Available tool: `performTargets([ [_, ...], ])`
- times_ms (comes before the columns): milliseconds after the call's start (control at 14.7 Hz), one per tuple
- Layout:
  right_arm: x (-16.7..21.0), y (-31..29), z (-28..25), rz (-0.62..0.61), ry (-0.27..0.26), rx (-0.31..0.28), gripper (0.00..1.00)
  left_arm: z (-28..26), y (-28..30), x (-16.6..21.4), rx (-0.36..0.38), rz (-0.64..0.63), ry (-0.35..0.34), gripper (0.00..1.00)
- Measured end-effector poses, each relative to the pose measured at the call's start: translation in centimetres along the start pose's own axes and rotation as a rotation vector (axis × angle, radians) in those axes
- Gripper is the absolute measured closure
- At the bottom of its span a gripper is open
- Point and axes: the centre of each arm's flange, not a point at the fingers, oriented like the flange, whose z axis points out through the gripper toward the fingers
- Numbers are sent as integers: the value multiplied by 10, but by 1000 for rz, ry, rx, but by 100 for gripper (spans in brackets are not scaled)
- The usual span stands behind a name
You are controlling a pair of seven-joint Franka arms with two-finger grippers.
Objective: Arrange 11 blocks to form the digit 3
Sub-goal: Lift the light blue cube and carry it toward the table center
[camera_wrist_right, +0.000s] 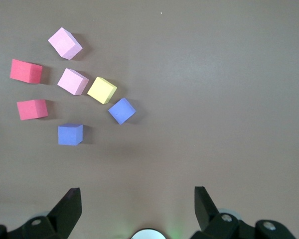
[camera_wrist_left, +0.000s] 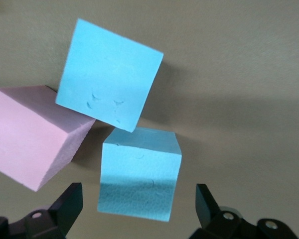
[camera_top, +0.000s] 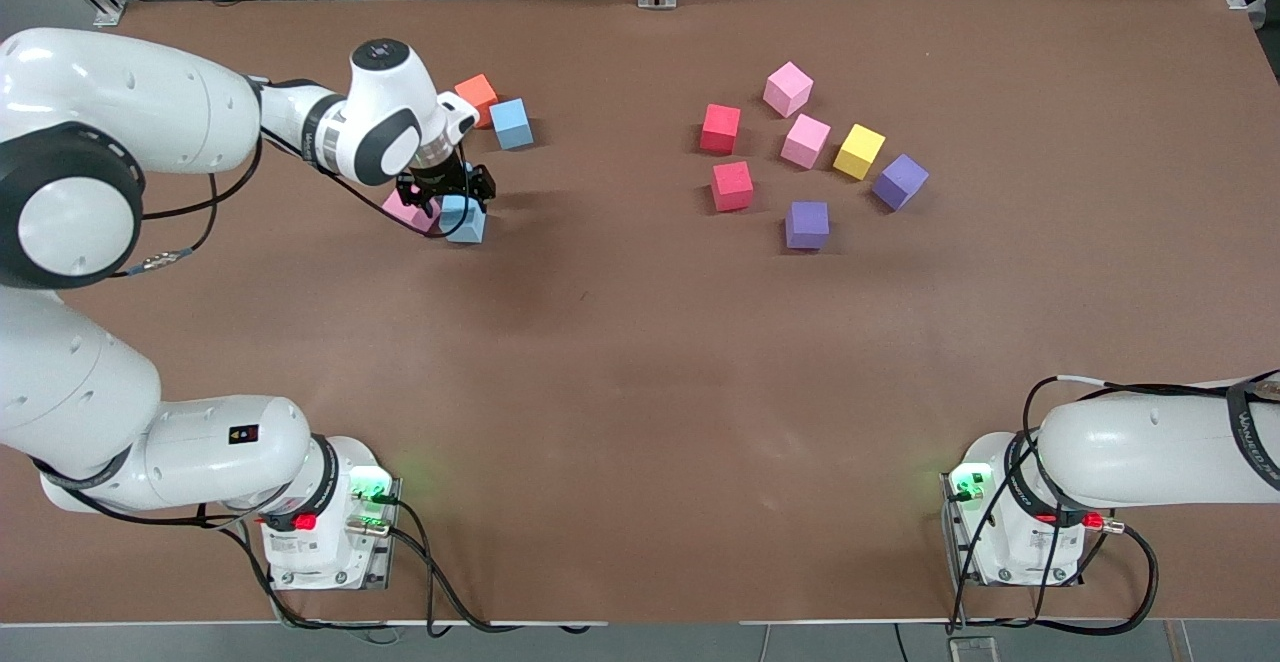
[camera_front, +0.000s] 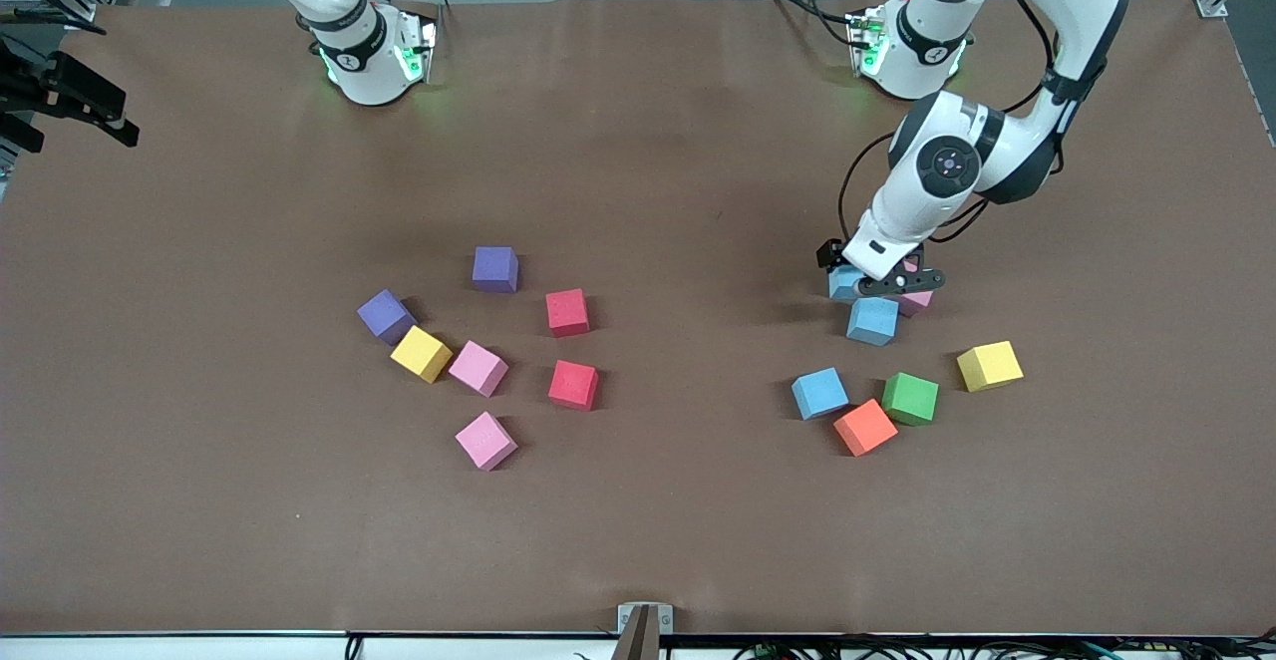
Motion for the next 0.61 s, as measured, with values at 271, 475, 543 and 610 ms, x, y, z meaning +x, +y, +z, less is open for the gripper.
performTargets([
  [271, 0, 0, 0, 7, 0, 2, 0, 17, 5, 1, -12, -28, 13, 8],
  [475, 0, 0, 0, 10, -1, 6, 0, 18, 7, 1, -6, -15, 18, 40],
  [543, 0, -1, 0, 10, -2, 7, 0, 17, 9, 1, -7, -10, 21, 42],
  [610, 0, -1, 0, 9, -2, 8, 0, 16, 12, 1, -8, -4, 25, 43],
])
